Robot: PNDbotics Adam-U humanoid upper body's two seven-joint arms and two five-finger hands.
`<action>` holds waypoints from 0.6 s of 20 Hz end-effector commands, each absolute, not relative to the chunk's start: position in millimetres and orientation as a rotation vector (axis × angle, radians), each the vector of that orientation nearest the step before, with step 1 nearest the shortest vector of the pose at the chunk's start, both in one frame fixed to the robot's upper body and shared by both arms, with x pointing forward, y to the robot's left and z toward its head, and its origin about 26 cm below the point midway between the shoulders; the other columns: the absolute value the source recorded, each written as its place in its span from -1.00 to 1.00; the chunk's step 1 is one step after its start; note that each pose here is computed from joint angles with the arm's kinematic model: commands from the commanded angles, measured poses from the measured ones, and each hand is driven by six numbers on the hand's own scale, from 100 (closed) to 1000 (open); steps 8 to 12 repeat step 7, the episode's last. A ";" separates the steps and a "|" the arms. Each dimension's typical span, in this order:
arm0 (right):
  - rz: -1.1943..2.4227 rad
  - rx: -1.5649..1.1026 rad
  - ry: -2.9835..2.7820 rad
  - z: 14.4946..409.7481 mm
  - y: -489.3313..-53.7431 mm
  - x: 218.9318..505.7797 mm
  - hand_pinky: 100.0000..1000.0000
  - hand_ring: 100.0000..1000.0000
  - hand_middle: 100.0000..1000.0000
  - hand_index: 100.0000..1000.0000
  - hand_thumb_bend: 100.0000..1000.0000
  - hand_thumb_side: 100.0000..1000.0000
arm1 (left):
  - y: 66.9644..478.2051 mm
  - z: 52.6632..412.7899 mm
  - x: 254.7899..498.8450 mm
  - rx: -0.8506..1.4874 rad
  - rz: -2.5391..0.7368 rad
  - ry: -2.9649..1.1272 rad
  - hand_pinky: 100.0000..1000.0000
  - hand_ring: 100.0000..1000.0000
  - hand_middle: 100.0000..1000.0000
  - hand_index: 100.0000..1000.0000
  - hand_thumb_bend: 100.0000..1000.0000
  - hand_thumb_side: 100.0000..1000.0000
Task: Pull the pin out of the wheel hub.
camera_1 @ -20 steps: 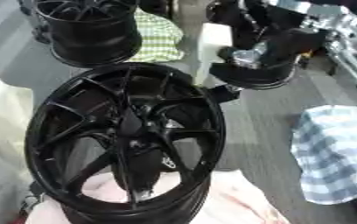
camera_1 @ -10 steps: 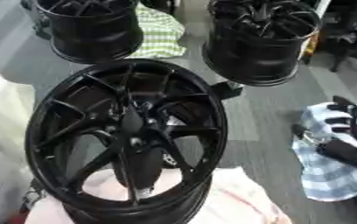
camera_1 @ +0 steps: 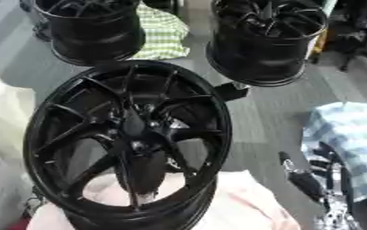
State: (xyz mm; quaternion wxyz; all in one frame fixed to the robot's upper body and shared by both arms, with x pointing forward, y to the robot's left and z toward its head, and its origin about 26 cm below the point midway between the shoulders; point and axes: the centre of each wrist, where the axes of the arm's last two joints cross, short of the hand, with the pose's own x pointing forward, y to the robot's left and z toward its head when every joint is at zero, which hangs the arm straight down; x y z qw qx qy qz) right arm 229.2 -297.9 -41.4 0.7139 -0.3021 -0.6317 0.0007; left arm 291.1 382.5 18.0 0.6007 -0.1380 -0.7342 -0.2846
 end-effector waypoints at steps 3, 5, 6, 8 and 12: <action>0.014 -0.707 -1.429 -44.2 -295.0 231.8 0.33 0.28 0.39 0.74 -0.18 -0.61 | 384.0 22.4 293.3 -0.309 -0.704 -1.714 0.01 -1.00 0.19 0.50 -0.98 1.00; -0.004 -0.713 -1.437 -45.3 -292.8 232.4 0.33 0.27 0.39 0.74 -0.21 -0.62 | 383.7 20.1 292.7 -0.309 -0.705 -1.707 0.01 -1.00 0.19 0.50 -0.98 1.00; -0.012 -0.712 -1.441 -45.7 -292.0 232.5 0.32 0.26 0.37 0.73 -0.22 -0.64 | 383.7 18.6 292.2 -0.307 -0.705 -1.702 0.01 -1.00 0.19 0.50 -0.98 1.00; -0.017 -0.712 -1.445 -45.9 -291.3 232.8 0.32 0.26 0.37 0.73 -0.22 -0.64 | 383.8 17.0 291.8 -0.305 -0.706 -1.696 0.01 -1.00 0.19 0.50 -0.98 1.00; -0.017 -0.712 -1.445 -45.9 -291.3 232.8 0.32 0.26 0.37 0.73 -0.22 -0.64 | 383.8 17.0 291.8 -0.305 -0.706 -1.696 0.01 -1.00 0.19 0.50 -0.98 1.00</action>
